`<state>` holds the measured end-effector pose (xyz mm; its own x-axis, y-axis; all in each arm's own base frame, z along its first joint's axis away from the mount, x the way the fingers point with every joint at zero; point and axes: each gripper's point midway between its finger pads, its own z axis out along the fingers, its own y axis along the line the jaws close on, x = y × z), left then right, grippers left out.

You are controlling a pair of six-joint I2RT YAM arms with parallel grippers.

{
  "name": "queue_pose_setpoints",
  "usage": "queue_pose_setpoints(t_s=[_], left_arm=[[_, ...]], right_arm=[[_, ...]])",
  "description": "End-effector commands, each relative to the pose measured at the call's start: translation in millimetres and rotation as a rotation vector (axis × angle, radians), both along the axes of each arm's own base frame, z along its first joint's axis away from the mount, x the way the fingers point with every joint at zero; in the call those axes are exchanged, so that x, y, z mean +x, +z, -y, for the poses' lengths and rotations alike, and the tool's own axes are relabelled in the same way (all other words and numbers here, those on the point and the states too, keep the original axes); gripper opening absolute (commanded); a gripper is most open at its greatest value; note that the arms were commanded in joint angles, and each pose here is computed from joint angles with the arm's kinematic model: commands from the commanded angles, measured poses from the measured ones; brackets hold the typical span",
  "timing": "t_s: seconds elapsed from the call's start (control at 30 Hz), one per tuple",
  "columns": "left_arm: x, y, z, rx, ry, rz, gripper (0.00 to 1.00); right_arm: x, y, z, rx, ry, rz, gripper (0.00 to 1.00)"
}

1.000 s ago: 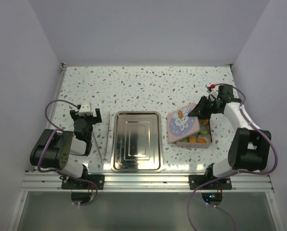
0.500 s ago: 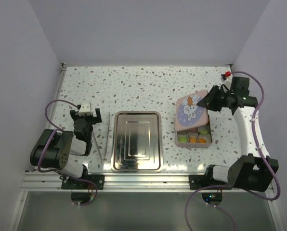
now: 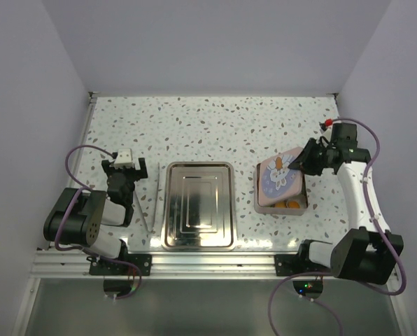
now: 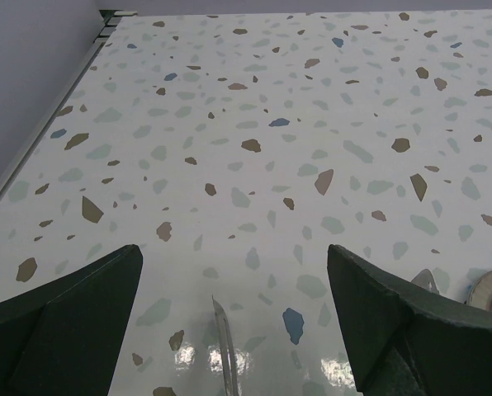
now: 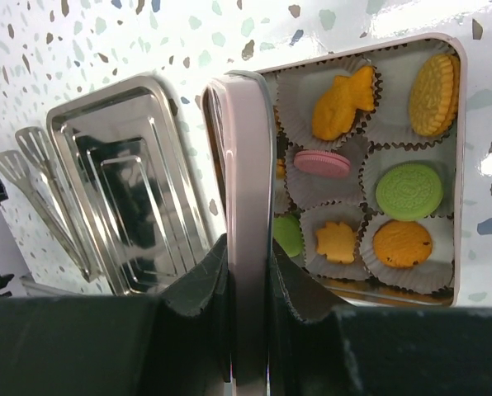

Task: Pack the cookies

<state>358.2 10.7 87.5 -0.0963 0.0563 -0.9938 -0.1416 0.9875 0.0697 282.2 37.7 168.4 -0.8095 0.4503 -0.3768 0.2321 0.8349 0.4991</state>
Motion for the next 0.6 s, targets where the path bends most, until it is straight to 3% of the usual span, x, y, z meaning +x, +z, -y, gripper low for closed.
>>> queue_pose_setpoints(t_s=[0.0, 0.57], left_arm=[[5, 27, -5, 0.001, 0.021, 0.111, 1.0], [5, 28, -5, 0.0, 0.021, 0.112, 1.0]], right_arm=[[1, -4, 6, -0.036, -0.018, 0.034, 0.0], [18, -21, -51, 0.221, -0.04, 0.088, 0.0]])
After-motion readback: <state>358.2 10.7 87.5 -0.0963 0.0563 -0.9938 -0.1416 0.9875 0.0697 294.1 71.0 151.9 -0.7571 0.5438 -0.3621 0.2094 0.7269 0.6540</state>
